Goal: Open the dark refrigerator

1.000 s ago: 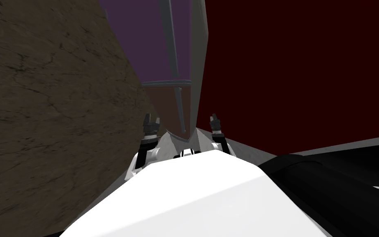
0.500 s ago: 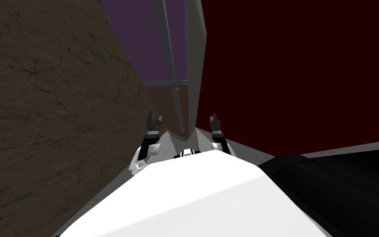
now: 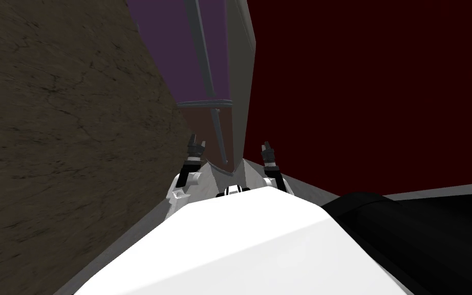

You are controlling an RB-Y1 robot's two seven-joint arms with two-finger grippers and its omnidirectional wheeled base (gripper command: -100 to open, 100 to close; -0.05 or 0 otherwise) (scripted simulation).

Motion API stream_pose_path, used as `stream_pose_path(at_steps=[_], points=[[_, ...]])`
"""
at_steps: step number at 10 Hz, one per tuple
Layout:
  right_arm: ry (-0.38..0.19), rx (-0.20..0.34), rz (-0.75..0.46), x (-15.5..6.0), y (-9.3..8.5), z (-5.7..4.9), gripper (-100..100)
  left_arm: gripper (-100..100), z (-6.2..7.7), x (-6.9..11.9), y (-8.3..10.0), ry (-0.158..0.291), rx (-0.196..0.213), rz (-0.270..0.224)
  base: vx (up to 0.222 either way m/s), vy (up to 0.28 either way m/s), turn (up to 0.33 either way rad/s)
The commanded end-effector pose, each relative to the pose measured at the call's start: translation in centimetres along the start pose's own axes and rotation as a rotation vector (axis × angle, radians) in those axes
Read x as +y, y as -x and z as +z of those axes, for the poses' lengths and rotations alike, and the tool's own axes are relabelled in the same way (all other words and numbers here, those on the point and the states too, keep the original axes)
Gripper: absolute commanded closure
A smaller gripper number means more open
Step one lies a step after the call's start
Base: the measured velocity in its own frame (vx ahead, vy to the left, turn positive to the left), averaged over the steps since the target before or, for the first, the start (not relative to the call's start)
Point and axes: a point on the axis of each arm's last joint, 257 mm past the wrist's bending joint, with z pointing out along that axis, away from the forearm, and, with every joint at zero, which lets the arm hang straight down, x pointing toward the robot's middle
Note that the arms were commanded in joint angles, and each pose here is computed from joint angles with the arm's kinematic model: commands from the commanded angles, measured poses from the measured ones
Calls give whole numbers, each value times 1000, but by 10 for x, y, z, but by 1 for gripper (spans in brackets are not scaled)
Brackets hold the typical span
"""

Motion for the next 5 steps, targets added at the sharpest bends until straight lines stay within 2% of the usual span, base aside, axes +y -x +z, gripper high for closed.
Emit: stream_pose_path(at_steps=[1, 2, 3, 4, 5], points=[[0, 0, 0, 0, 0, 0, 0, -100, 20, 14, -1, 41, 17, -37, -45, -101, 70], [0, 0, 0, 0, 0, 0, 0, -100, 29, 4, -5, 14, 29, -38, -39, -95, 41], [0, 0, 0, 0, 0, 0, 0, -100, 32, 2, -7, 8, 32, -38, -14, -38, -5], [0, 0, 0, 0, 0, 0, 0, -100, 41, 16, -5, 51, 35, -61, -29, -69, 71], [0, 0, 0, 0, 0, 0, 0, -100, 49, 7, -9, 26, 46, -62, -33, -75, 47]])
